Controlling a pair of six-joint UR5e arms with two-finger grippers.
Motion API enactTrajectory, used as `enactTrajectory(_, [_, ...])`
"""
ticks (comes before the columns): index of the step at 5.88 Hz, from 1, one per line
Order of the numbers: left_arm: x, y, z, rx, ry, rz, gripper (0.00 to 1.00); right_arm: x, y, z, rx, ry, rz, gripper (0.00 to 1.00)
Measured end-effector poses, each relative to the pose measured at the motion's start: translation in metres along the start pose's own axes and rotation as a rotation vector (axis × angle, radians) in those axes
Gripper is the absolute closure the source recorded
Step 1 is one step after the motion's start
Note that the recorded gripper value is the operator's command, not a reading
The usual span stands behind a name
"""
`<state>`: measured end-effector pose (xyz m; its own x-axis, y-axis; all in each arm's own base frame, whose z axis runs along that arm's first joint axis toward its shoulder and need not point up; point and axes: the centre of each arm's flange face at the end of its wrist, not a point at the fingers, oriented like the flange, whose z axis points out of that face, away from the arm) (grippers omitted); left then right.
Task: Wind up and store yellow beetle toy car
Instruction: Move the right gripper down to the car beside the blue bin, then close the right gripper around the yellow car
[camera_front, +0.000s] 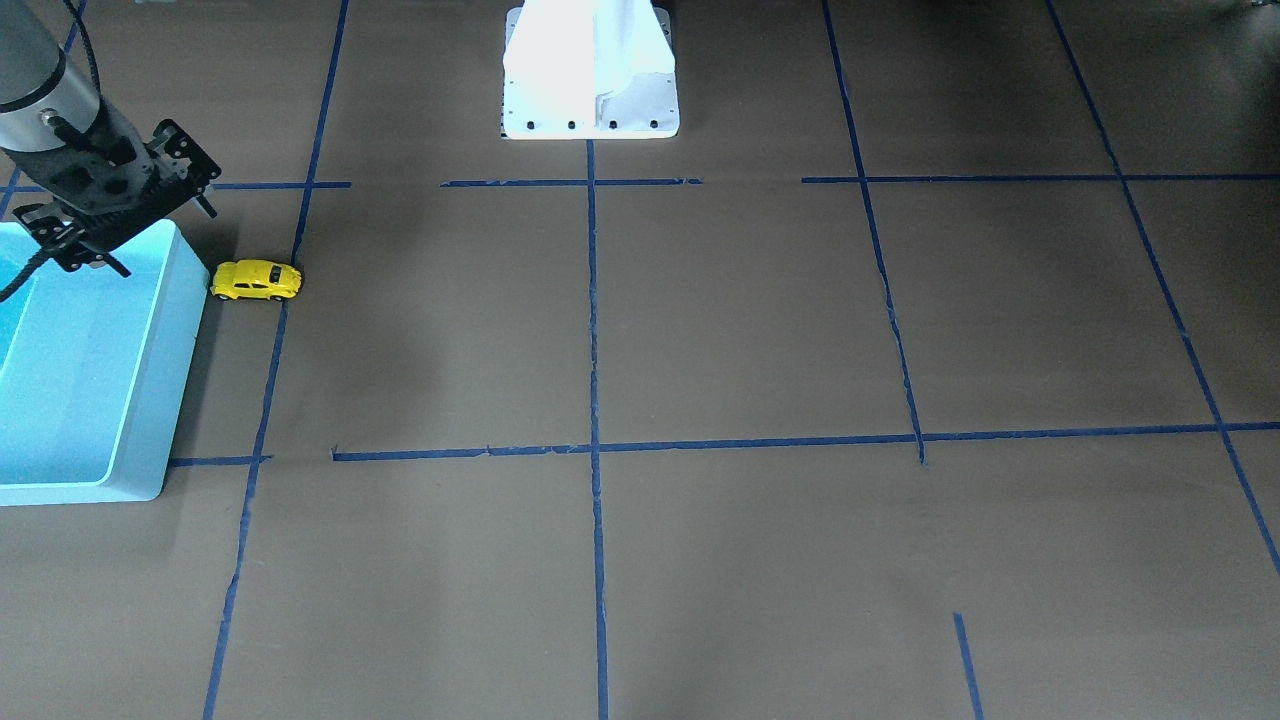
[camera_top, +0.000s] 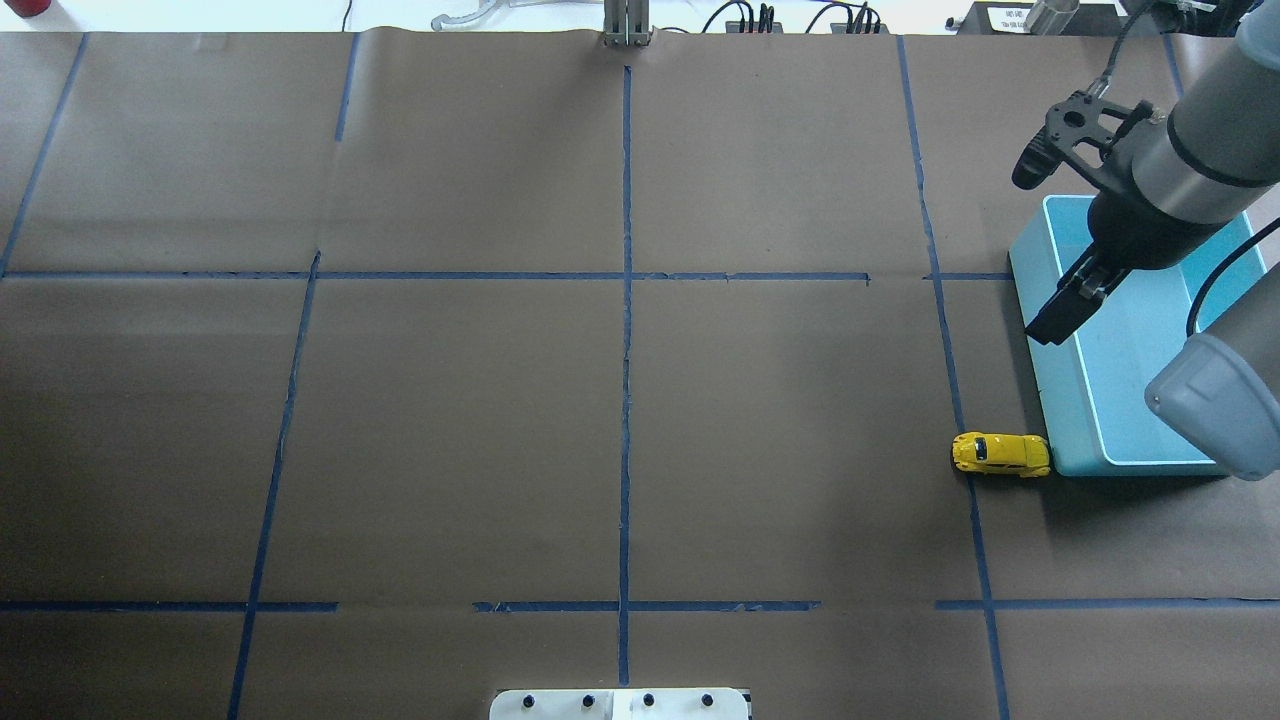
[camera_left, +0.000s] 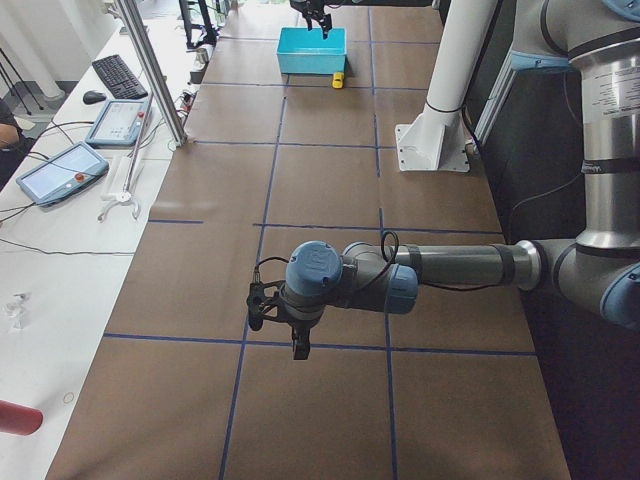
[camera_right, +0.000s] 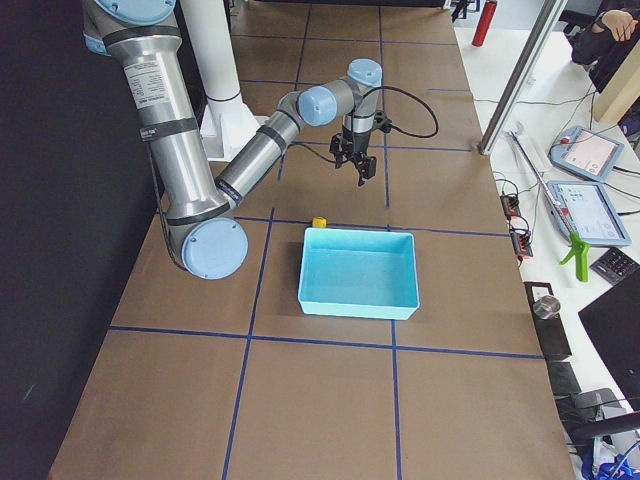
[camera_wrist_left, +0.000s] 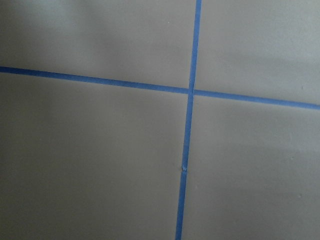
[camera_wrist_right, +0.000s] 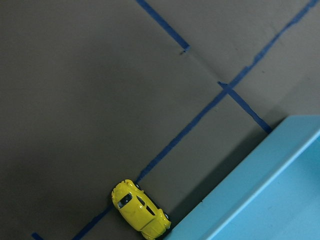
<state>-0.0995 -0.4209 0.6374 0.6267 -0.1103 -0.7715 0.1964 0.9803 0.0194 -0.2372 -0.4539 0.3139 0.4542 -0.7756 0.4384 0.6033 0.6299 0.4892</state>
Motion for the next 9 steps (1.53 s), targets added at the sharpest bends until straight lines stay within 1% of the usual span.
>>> enactTrajectory(1, [0.001, -0.002, 0.001, -0.001, 0.000, -0.002, 0.00, -0.014, -0.004, 0.013, 0.006, -0.015, -0.131, 0.00])
enactTrajectory(2, [0.001, -0.002, 0.002, -0.002, -0.001, 0.000, 0.00, -0.023, -0.003, 0.023, 0.019, -0.024, -0.241, 0.00])
enactTrajectory(3, [0.001, 0.001, 0.003, -0.005, -0.003, 0.000, 0.00, -0.030, 0.010, 0.042, 0.045, -0.034, -0.321, 0.00])
enactTrajectory(4, [0.000, 0.004, 0.003, -0.008, -0.003, -0.004, 0.00, -0.035, 0.038, 0.069, 0.085, -0.042, -0.388, 0.00])
enactTrajectory(5, [-0.003, 0.004, 0.006, -0.013, -0.001, -0.013, 0.00, -0.040, 0.066, 0.094, 0.112, -0.053, -0.438, 0.00])
enactTrajectory(6, [-0.004, 0.002, 0.008, -0.017, 0.000, -0.020, 0.00, -0.046, 0.079, 0.110, 0.104, -0.045, -0.469, 0.00])
enactTrajectory(7, [-0.009, 0.001, 0.011, -0.023, -0.003, -0.029, 0.00, -0.050, 0.083, 0.125, 0.086, -0.023, -0.490, 0.00])
enactTrajectory(9, [-0.023, 0.003, 0.024, -0.041, -0.001, -0.045, 0.00, -0.048, 0.082, 0.153, 0.045, -0.003, -0.505, 0.00])
